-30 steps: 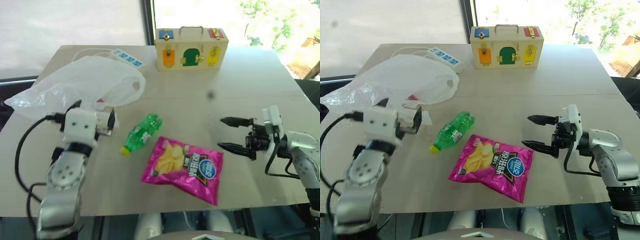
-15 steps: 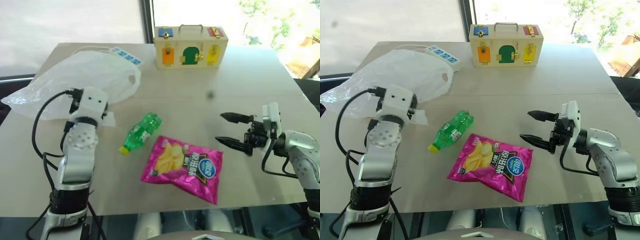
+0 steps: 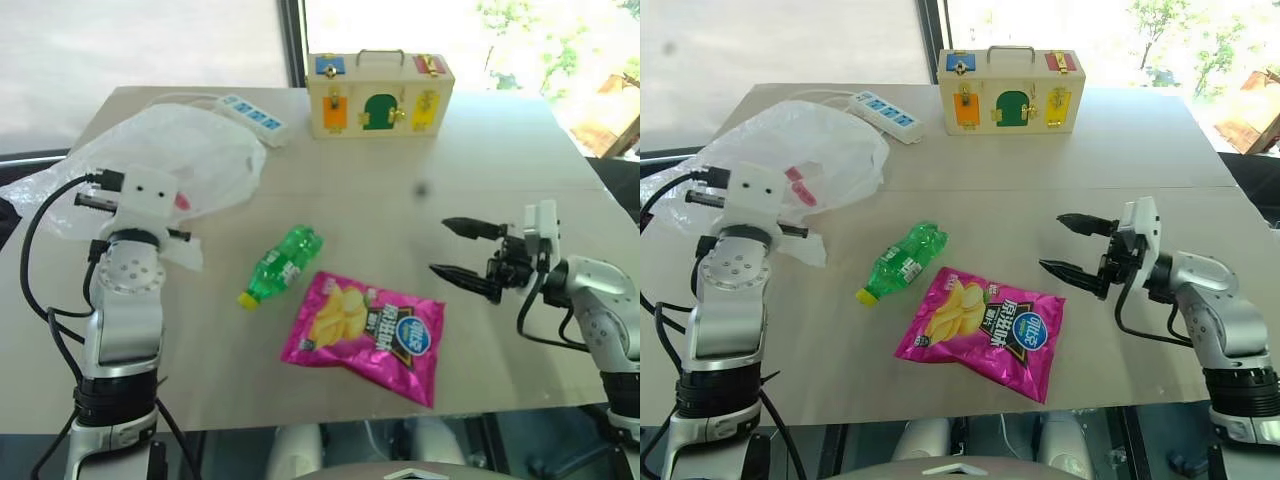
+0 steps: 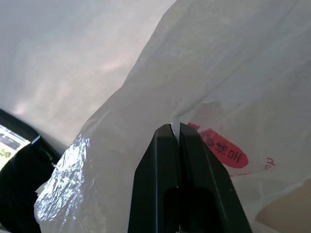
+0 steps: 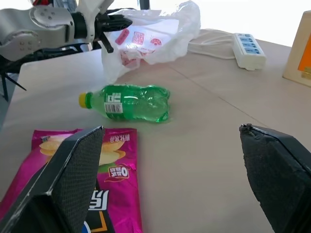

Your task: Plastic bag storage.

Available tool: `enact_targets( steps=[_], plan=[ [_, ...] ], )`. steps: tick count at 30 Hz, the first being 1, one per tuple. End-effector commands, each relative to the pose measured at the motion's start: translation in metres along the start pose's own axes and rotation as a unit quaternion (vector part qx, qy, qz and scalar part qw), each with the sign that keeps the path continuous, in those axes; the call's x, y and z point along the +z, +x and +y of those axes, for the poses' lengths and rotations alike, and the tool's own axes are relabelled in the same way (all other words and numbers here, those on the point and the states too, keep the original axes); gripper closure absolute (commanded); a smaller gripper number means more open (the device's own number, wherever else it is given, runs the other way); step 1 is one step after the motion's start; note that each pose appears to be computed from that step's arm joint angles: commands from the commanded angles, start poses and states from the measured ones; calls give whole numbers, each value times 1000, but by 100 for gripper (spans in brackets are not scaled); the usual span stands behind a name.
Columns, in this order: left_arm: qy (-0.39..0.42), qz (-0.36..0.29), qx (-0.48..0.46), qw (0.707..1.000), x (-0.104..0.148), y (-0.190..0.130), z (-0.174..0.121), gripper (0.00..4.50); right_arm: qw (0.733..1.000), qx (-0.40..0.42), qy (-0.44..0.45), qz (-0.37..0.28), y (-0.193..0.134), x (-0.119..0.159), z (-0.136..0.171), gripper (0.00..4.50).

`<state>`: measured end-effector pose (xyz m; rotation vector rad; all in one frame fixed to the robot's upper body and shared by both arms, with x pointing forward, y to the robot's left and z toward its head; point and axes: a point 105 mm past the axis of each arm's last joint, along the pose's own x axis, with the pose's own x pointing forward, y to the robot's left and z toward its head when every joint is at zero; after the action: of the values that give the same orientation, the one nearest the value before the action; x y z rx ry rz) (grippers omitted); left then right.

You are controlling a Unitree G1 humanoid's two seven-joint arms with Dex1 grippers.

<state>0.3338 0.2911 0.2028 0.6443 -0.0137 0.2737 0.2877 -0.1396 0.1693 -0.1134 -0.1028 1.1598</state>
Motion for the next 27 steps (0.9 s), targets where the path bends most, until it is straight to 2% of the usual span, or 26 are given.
enact_targets(
  steps=[1, 4, 6, 12, 16, 21, 27],
  plan=[
    [-47, -65, -64, 995, 30, -5, -5, 443, 997, -8, -66, 31, 19, -2, -4, 0],
    [-73, -69, -114, 988, 33, -10, -4, 443, 988, 14, -139, 72, 41, -10, -4, 0],
    [-96, -71, -141, 983, 37, -13, 1, 443, 981, 40, -175, 77, 54, -9, -4, 0],
    [-98, -91, -232, 964, 52, -30, 13, 443, 957, 93, -249, 114, 79, -8, -11, 0],
    [-93, -80, -253, 960, 45, -42, 23, 443, 928, 147, -321, 122, 111, -2, -6, 0],
    [-94, -64, -249, 962, 37, -51, 39, 443, 881, 223, -408, 91, 167, 13, 19, 0],
    [-102, -41, -228, 967, 23, -66, 47, 443, 808, 283, -507, 97, 220, 8, 47, 0]
  ],
)
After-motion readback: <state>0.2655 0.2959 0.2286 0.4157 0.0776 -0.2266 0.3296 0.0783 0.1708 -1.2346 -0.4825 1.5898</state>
